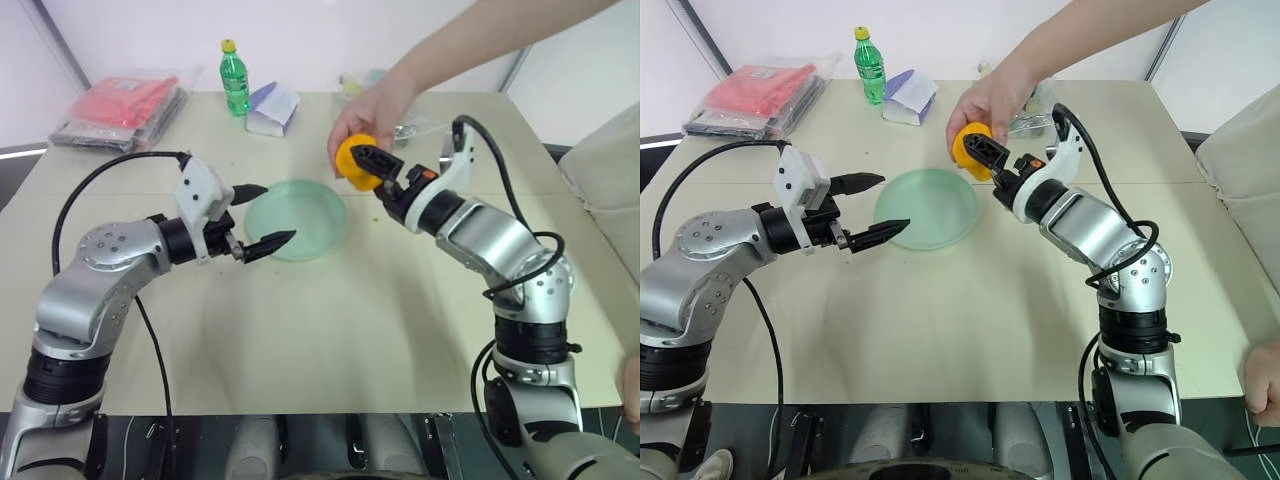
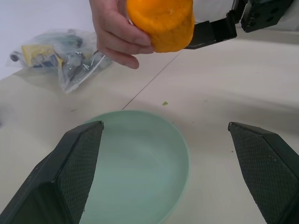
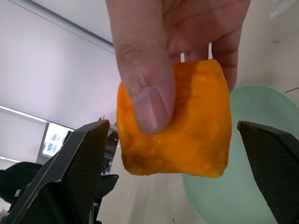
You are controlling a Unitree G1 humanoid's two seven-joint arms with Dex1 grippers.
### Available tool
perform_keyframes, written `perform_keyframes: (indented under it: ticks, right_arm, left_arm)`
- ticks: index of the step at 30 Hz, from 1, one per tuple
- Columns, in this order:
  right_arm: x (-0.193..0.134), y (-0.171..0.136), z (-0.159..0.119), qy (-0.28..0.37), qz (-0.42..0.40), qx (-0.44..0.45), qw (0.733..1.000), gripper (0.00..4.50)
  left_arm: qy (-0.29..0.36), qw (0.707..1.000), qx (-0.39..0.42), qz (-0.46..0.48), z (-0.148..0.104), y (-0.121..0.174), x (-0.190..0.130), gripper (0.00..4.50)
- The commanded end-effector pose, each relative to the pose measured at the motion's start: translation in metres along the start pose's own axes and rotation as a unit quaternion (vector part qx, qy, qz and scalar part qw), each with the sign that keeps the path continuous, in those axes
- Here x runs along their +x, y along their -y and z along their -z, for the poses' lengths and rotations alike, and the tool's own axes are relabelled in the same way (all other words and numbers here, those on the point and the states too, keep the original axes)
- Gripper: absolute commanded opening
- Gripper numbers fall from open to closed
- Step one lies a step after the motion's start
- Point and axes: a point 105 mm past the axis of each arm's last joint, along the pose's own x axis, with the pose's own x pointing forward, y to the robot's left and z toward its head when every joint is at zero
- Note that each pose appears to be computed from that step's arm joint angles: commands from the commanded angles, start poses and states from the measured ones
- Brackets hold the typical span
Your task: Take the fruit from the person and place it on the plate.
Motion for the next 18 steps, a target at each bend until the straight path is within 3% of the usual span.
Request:
perform_keyframes:
  ticks: [1, 2, 3, 10, 18]
  right_arm:
    - [0.000, -0.015, -0.005, 0.012, -0.027, -0.010, 1.000, 2.59]
    - [0.000, -0.015, -0.006, 0.012, -0.027, -0.010, 1.000, 2.12]
    - [0.000, -0.015, -0.006, 0.012, -0.028, -0.009, 1.000, 1.95]
    - [-0.004, -0.011, -0.005, 0.004, -0.020, -0.029, 0.999, 1.95]
    - [0.000, 0.002, 0.018, -0.062, -0.007, -0.277, 0.959, 1.95]
  left_arm:
    - [0.016, 1.000, 0.021, -0.005, -0.012, 0.001, -0.004, 4.50]
    - [0.016, 1.000, 0.021, -0.005, -0.012, 0.001, -0.004, 4.50]
    - [0.016, 1.000, 0.021, -0.006, -0.012, 0.001, -0.004, 4.50]
    - [0.012, 1.000, 0.014, -0.014, -0.008, 0.000, -0.008, 4.50]
    - [0.002, 0.998, -0.004, -0.062, -0.004, -0.011, -0.027, 4.50]
